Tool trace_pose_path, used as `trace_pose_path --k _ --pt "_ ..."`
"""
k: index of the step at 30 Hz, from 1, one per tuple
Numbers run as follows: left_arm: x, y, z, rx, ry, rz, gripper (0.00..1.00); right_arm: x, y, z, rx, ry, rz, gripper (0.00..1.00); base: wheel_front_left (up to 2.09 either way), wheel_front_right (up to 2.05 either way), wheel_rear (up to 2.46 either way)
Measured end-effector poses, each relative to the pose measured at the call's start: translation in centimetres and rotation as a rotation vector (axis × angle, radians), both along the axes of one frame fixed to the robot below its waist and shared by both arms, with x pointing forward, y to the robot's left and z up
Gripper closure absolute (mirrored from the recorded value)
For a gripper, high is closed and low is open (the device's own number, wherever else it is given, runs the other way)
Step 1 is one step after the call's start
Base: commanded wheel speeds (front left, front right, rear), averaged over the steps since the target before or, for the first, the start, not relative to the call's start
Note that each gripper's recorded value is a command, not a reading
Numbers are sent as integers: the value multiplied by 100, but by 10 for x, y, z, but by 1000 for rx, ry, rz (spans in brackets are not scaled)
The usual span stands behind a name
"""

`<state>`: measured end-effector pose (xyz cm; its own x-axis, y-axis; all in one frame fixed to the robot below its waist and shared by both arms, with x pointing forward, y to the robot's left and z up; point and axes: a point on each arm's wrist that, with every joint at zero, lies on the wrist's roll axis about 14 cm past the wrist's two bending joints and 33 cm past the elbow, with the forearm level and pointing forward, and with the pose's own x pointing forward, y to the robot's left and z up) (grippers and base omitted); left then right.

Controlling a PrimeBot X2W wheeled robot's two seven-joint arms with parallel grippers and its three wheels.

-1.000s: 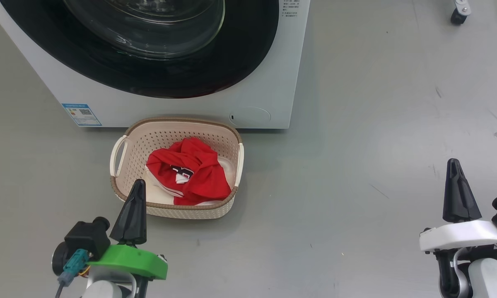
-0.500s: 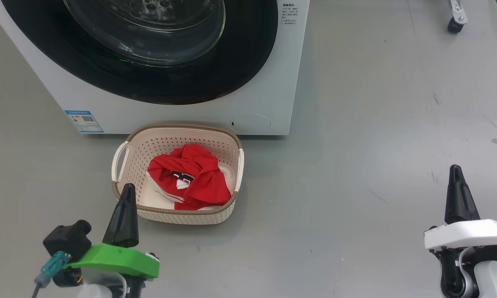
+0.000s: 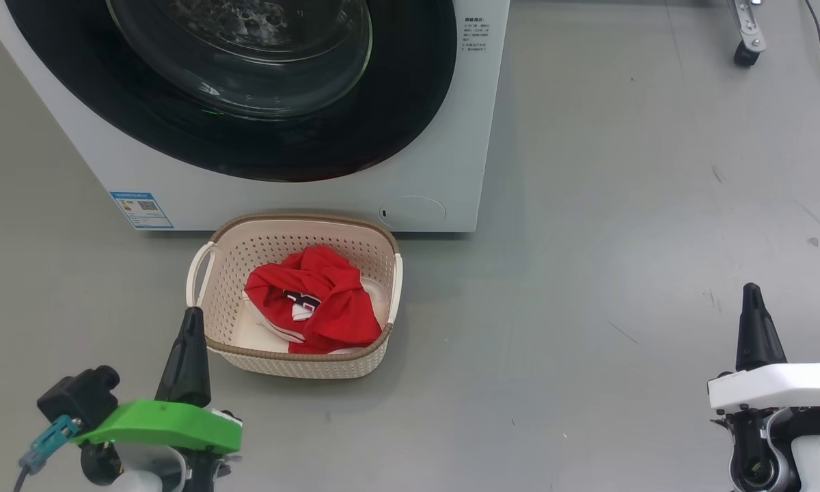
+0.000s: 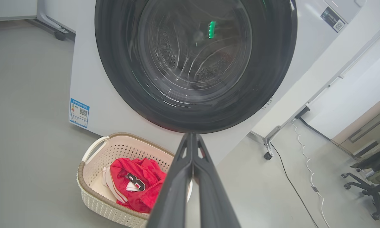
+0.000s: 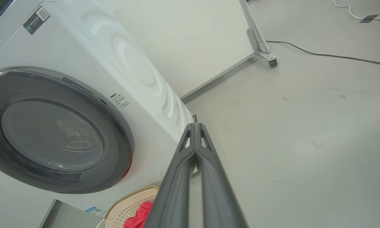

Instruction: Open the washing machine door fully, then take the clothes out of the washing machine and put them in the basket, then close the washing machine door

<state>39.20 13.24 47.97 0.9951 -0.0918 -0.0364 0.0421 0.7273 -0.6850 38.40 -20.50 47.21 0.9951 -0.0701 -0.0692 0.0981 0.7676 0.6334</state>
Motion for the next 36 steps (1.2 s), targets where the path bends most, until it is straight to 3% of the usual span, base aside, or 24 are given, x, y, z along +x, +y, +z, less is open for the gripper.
trace_pose_path --k 36 --pt "-5 27 0 -407 75 67 100 -7 -4 -4 446 25 -40 100 0 0 0"
